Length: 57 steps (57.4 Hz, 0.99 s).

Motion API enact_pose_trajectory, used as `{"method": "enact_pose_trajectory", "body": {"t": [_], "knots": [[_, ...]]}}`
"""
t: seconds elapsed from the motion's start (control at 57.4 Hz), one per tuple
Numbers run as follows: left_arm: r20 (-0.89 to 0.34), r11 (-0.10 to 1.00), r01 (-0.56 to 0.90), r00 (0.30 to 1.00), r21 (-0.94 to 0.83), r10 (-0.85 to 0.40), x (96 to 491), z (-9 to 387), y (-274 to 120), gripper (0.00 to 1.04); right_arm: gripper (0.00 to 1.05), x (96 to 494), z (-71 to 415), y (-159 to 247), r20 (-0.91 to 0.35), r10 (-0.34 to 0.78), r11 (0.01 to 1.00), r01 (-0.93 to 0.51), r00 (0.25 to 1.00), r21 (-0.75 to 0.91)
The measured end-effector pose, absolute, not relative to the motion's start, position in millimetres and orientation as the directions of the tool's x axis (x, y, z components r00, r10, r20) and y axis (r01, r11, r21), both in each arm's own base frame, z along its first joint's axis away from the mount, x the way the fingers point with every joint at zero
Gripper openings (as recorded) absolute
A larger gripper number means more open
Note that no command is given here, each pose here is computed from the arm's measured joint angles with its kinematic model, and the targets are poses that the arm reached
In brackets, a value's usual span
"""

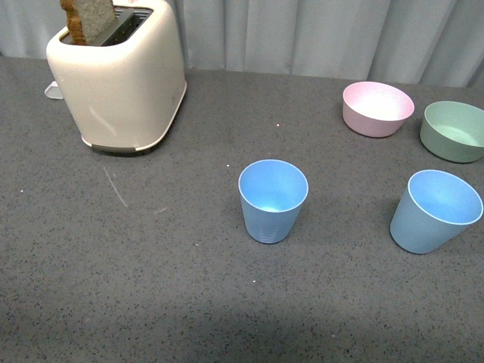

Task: Stack blue cups with both arms

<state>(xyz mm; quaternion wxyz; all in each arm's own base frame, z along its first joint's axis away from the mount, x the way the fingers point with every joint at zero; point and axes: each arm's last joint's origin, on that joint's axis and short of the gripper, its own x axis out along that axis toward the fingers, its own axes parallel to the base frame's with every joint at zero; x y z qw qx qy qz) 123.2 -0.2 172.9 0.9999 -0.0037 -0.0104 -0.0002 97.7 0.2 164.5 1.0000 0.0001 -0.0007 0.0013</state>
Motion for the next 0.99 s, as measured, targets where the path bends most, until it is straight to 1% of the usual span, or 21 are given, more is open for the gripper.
{"method": "enact_pose_trajectory", "body": {"t": [0.609,0.662,0.731,0.853,0.905,0.94,0.993], "knots": [[0.023,1.0,0.001,1.0,-0.007,0.0,107.3,172.7,-0.2,0.04,0.95,97.7,164.5,0.2,0.001,0.003,1.0,-0.003,1.0,0.0],[-0.012,1.0,0.003,1.0,-0.007,-0.003,101.0,168.2,-0.3,0.04,0.95,97.7,164.5,0.2,0.001,0.003,1.0,-0.003,1.0,0.0],[0.016,1.0,0.003,1.0,-0.007,-0.003,97.1,169.8,-0.2,0.04,0.95,97.7,164.5,0.2,0.001,0.003,1.0,-0.003,1.0,0.0],[0.015,1.0,0.003,1.0,-0.007,-0.003,96.9,169.7,-0.2,0.04,0.95,97.7,164.5,0.2,0.001,0.003,1.0,-0.003,1.0,0.0],[0.015,1.0,0.003,1.0,-0.007,-0.003,96.9,169.7,-0.2,0.11,0.95,97.7,164.5,0.2,0.001,0.003,1.0,-0.003,1.0,0.0],[0.016,1.0,0.003,1.0,-0.007,-0.003,96.8,169.7,-0.2,0.18,0.95,97.7,164.5,0.2,0.001,0.003,1.0,-0.003,1.0,0.0],[0.017,1.0,0.003,1.0,-0.007,-0.003,96.8,169.8,-0.2,0.25,0.95,97.7,164.5,0.2,0.001,0.003,1.0,-0.003,1.0,0.0]]}}
